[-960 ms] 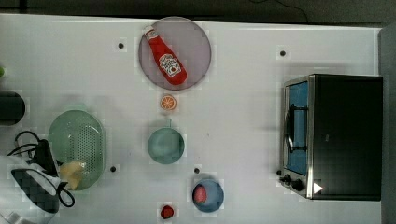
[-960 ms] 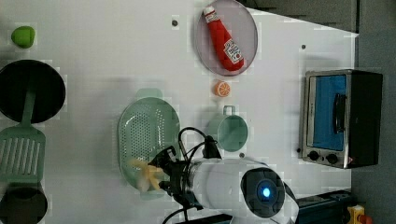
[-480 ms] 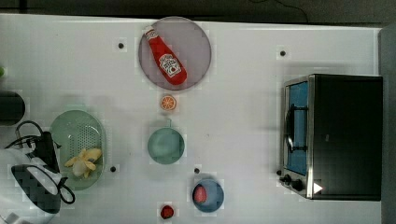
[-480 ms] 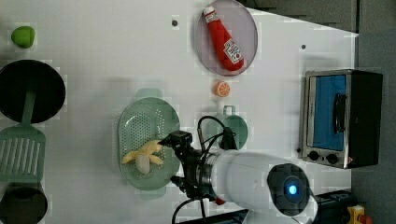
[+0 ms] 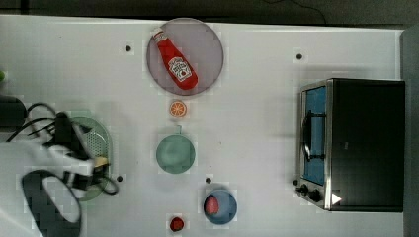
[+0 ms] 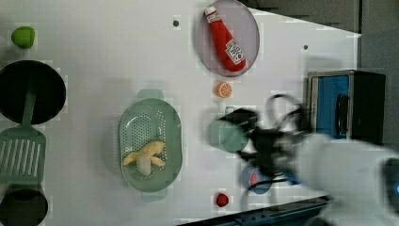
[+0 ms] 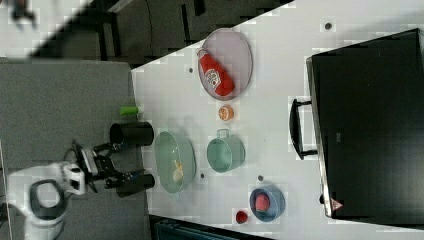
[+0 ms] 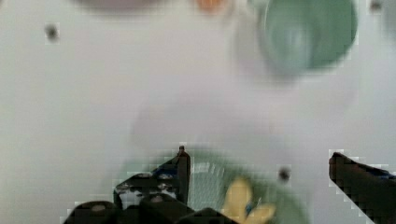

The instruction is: Pick Banana and place it in strainer.

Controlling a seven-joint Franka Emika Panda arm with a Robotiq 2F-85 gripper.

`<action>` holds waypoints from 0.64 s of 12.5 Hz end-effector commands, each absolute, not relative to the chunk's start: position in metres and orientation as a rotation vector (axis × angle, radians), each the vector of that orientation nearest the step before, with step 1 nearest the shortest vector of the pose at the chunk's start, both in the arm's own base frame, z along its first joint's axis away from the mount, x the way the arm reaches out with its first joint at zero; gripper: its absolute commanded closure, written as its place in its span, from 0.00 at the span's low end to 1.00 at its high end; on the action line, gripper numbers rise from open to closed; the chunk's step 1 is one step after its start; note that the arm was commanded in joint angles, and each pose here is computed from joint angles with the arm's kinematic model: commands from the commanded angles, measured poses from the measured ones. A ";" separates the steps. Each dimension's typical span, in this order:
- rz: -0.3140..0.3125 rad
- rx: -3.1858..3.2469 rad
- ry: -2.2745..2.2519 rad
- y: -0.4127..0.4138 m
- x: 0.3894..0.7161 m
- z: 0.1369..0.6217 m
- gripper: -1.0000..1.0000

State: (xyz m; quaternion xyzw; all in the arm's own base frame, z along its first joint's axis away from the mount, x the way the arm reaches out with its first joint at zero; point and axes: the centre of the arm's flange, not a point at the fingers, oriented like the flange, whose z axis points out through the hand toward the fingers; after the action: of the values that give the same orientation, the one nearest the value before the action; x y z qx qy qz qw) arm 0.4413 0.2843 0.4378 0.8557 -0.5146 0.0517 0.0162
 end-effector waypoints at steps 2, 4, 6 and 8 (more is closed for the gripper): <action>0.127 2.744 -1.270 0.100 0.484 0.512 0.00; 0.094 2.785 -1.201 0.029 0.474 0.541 0.00; 0.119 2.805 -1.231 -0.021 0.464 0.560 0.00; 0.102 2.798 -1.273 -0.039 0.455 0.568 0.00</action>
State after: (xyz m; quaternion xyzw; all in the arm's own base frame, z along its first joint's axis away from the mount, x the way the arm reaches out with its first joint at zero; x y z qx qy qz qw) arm 0.4567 -0.0871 0.5766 0.8539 -0.5186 0.0433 0.0101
